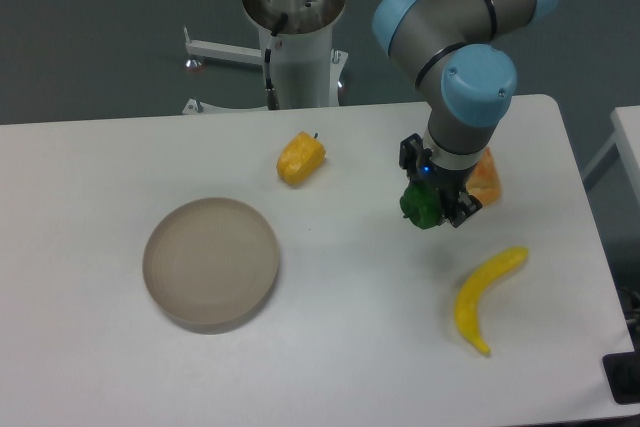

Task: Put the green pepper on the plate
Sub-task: 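Carry the held green pepper with the gripper over the beige plate and lower it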

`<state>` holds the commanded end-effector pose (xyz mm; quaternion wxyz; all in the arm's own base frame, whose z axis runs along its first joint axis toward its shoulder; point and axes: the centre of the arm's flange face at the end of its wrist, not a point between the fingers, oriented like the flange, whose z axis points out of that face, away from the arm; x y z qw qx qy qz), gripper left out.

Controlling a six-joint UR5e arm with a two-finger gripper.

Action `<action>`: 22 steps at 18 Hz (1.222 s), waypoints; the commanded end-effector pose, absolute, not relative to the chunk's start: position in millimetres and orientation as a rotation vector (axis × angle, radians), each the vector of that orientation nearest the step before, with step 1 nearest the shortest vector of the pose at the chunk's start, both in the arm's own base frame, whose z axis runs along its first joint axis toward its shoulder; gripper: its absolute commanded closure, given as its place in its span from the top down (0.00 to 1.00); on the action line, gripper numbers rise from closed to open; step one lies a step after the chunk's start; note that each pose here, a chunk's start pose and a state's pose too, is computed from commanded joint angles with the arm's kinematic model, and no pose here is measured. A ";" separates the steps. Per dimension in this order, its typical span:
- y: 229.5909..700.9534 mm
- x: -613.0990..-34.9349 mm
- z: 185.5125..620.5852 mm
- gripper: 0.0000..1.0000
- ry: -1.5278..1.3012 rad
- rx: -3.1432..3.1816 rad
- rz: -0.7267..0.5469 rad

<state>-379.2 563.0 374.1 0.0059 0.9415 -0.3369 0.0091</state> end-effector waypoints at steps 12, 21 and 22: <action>614.0 -246.2 361.3 0.10 -1.018 2.952 0.099; 661.7 -120.7 346.6 0.10 -0.876 3.065 0.249; 663.7 -114.7 343.6 0.10 -0.887 3.059 0.258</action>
